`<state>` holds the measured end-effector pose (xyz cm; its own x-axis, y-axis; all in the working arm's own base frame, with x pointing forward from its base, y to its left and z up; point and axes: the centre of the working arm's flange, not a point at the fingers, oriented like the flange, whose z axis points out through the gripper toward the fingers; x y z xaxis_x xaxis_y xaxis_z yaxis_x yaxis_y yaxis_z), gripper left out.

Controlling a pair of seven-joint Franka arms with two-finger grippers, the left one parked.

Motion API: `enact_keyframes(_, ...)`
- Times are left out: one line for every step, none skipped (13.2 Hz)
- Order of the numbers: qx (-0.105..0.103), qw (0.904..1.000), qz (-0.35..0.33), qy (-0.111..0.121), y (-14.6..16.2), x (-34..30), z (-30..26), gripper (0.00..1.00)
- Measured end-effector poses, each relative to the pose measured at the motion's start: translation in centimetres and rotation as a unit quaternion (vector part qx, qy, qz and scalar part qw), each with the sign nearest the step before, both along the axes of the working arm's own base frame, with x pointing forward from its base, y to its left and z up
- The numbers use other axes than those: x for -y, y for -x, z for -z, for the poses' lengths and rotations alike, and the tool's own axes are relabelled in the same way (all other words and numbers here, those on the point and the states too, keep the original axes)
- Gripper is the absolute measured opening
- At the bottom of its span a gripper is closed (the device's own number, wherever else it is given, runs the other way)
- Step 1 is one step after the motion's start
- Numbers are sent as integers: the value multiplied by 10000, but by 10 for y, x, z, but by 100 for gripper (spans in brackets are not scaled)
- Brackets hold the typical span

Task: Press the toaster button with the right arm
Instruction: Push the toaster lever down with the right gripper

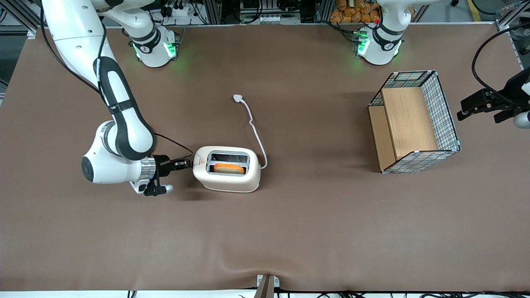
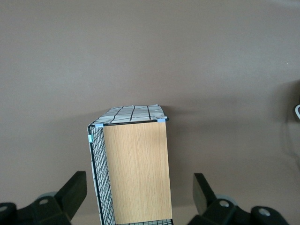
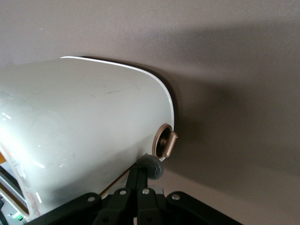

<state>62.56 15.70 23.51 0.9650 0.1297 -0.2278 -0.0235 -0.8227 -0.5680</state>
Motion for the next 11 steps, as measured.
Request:
enact_keyframes(3, 10000, -3, -3, 0, 0, 0, 1)
enact_keyframes(4, 10000, -4, -6, 0, 0, 0, 1)
enact_keyframes(8, 10000, -9, -9, 0, 0, 0, 1)
enact_keyframes(20, 10000, -26, -15, 0, 0, 0, 1)
enact_keyframes(36, 10000, -50, -24, 0, 0, 0, 1)
enact_keyframes(41, 10000, -57, -27, 0, 0, 0, 1)
enact_keyframes(41, 10000, -58, -29, 0, 1, 1, 1)
enact_keyframes(39, 10000, -56, -29, 0, 2, 1, 1)
enact_keyframes(41, 10000, -53, -28, 0, 2, 2, 1)
enact_keyframes(41, 10000, -44, -26, 0, 3, 4, 1)
enact_keyframes(33, 10000, -21, -46, 0, 3, 6, 1)
